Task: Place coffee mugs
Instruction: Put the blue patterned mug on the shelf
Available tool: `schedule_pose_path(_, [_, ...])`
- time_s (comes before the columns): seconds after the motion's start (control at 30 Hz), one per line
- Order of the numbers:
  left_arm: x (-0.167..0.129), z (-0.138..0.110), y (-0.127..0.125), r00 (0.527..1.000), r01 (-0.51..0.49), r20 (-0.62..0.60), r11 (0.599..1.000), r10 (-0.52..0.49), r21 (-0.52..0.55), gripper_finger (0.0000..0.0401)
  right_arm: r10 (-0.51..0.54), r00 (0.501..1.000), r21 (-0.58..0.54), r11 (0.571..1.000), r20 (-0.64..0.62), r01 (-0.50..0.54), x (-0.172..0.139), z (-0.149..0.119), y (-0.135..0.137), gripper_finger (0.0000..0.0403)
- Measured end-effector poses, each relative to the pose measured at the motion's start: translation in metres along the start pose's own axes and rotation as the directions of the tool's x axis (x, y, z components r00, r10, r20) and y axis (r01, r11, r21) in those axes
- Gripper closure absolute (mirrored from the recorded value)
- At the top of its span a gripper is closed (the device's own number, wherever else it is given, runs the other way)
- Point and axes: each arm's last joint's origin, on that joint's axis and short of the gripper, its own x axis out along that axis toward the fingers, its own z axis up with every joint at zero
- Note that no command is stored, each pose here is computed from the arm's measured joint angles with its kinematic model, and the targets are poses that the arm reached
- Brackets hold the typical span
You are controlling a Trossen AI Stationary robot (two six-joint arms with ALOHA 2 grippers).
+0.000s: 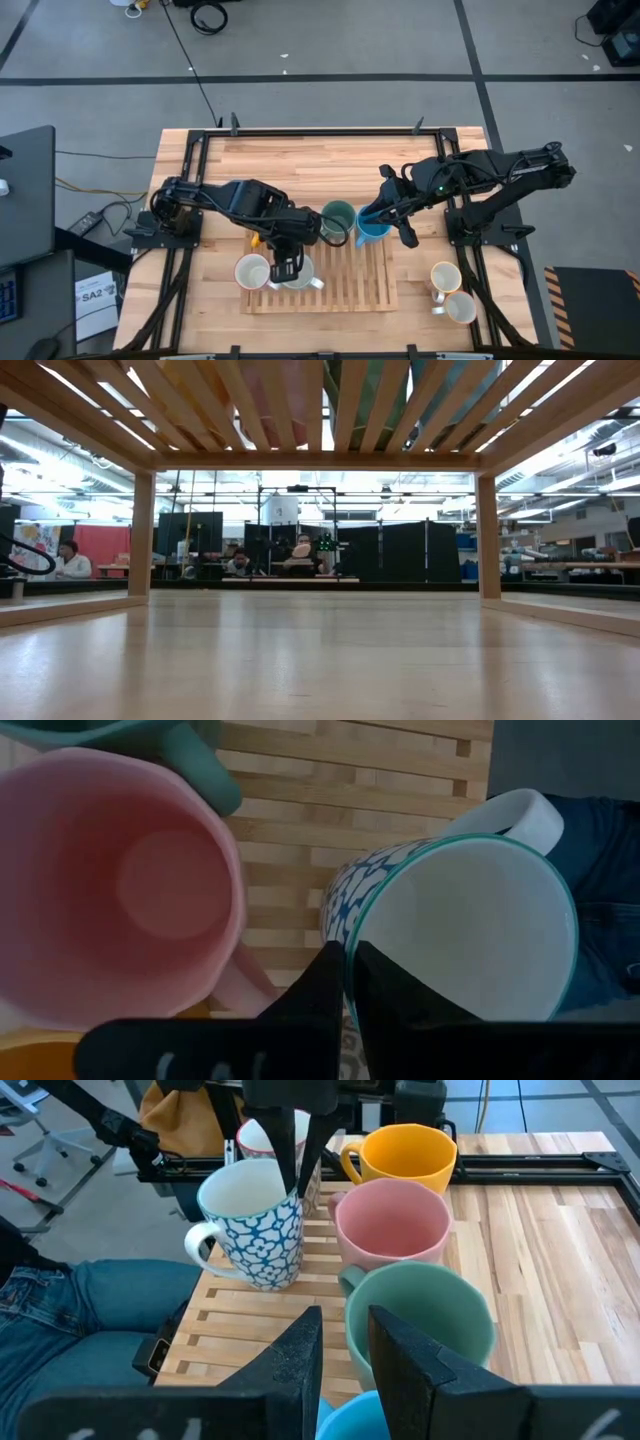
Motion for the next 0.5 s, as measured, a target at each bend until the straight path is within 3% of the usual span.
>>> schedule_pose_path(0.5, [0.0000,0.0003,0.0003,1.000,-0.012,0.007,1.000,0.012,-0.003,0.0357,0.000,1.000,0.000,1.000,0.000,0.000,0.0000,0.0000,0.0000,0.0313])
